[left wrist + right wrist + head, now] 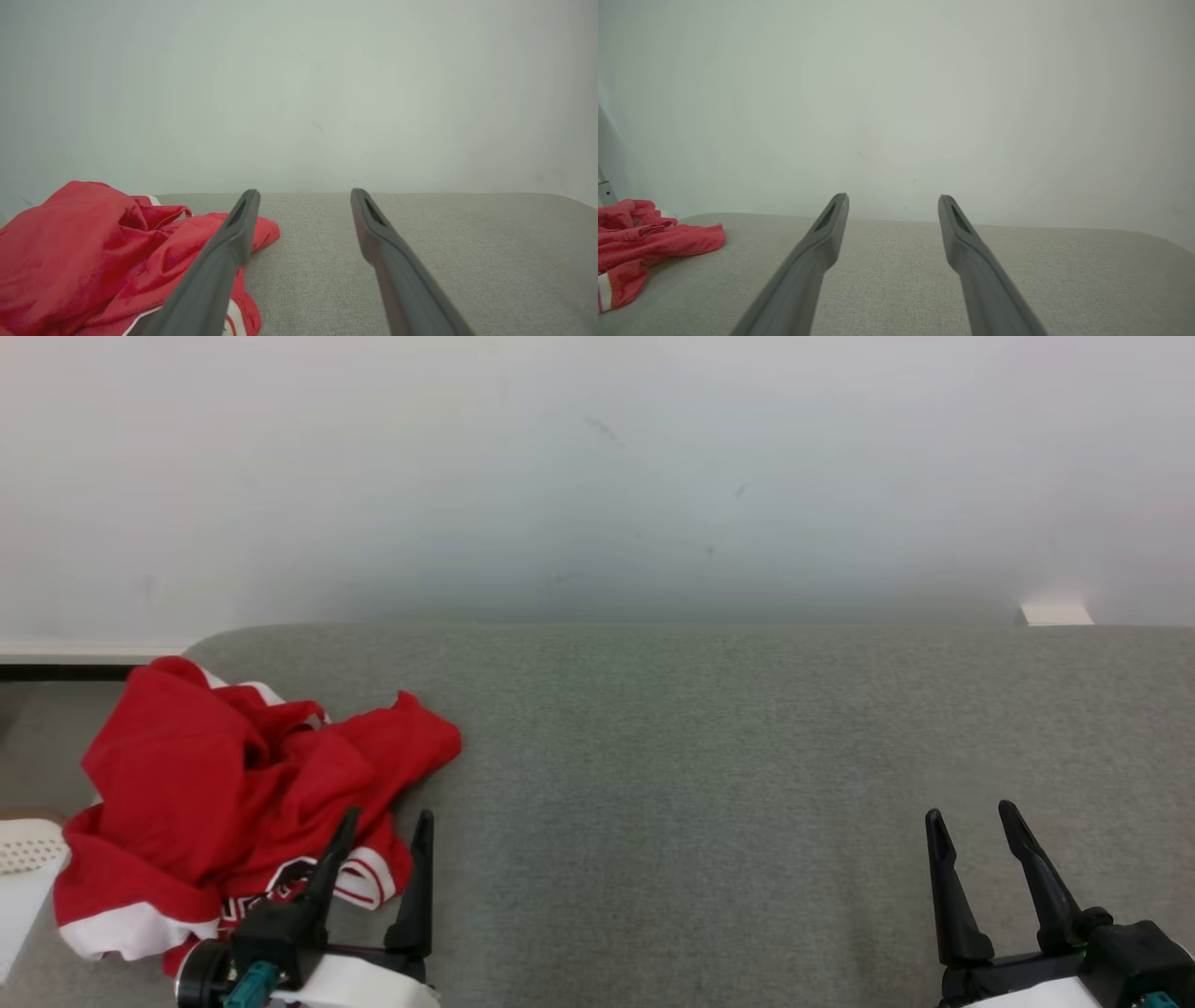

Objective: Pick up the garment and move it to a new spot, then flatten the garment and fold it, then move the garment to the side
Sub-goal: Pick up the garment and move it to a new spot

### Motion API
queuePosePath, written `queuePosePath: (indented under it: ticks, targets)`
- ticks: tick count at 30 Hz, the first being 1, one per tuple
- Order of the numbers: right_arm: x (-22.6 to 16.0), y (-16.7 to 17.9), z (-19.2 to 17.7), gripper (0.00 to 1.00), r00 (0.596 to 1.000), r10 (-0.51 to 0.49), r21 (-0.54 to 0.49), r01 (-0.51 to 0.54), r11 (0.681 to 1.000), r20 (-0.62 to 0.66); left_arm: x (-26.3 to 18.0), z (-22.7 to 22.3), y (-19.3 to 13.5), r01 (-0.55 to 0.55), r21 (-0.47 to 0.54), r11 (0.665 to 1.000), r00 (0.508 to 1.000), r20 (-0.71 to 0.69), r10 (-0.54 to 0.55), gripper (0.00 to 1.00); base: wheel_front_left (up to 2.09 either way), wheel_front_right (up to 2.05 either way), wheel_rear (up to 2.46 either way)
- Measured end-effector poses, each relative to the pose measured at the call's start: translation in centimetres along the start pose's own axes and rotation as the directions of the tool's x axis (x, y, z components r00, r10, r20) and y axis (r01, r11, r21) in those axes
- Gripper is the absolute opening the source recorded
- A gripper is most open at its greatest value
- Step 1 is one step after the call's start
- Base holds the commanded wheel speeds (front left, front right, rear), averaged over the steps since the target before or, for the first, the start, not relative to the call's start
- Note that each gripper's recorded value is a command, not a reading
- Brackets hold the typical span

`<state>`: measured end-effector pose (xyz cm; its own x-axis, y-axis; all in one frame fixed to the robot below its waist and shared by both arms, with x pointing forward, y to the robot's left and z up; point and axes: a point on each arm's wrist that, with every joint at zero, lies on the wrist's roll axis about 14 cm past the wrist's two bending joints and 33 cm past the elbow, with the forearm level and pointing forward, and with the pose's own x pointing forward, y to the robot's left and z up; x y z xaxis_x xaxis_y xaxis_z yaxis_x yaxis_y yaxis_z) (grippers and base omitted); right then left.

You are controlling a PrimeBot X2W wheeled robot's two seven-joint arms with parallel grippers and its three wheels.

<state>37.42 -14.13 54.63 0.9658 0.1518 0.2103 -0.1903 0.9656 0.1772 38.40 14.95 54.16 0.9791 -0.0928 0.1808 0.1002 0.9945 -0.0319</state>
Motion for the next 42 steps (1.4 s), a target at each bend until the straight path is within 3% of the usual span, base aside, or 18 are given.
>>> queuePosePath:
  ticks: [17, 31, 36, 42]
  targets:
    - [2.7, 7.2, -2.6, 1.0, 0.977, 0.21, 0.097, -0.204, 0.974, -0.049, -3.7, 0.5, 7.2, -0.239, -0.006, 0.971, 0.971, -0.001, 0.239, 1.0, 0.0, 0.0, 0.0]
    - [3.6, 15.0, -5.2, 1.0, 0.9, 0.425, 0.173, -0.405, 0.898, -0.098, -8.7, 0.4, 12.4, -0.418, 0.022, 0.908, 0.908, -0.023, 0.418, 1.0, 0.0, 0.0, 0.0]
    - [3.7, 16.4, -5.5, 1.0, 0.882, 0.46, 0.185, -0.438, 0.88, -0.101, -9.8, 0.4, 13.3, -0.45, 0.029, 0.892, 0.892, -0.027, 0.451, 1.0, 0.0, 0.0, 0.0]
    - [3.6, 16.2, -5.4, 1.0, 0.885, 0.455, 0.187, -0.433, 0.882, -0.1, -9.3, 0.8, 13.7, -0.453, 0.027, 0.891, 0.891, -0.011, 0.454, 1.0, 0.0, 0.0, 0.0]
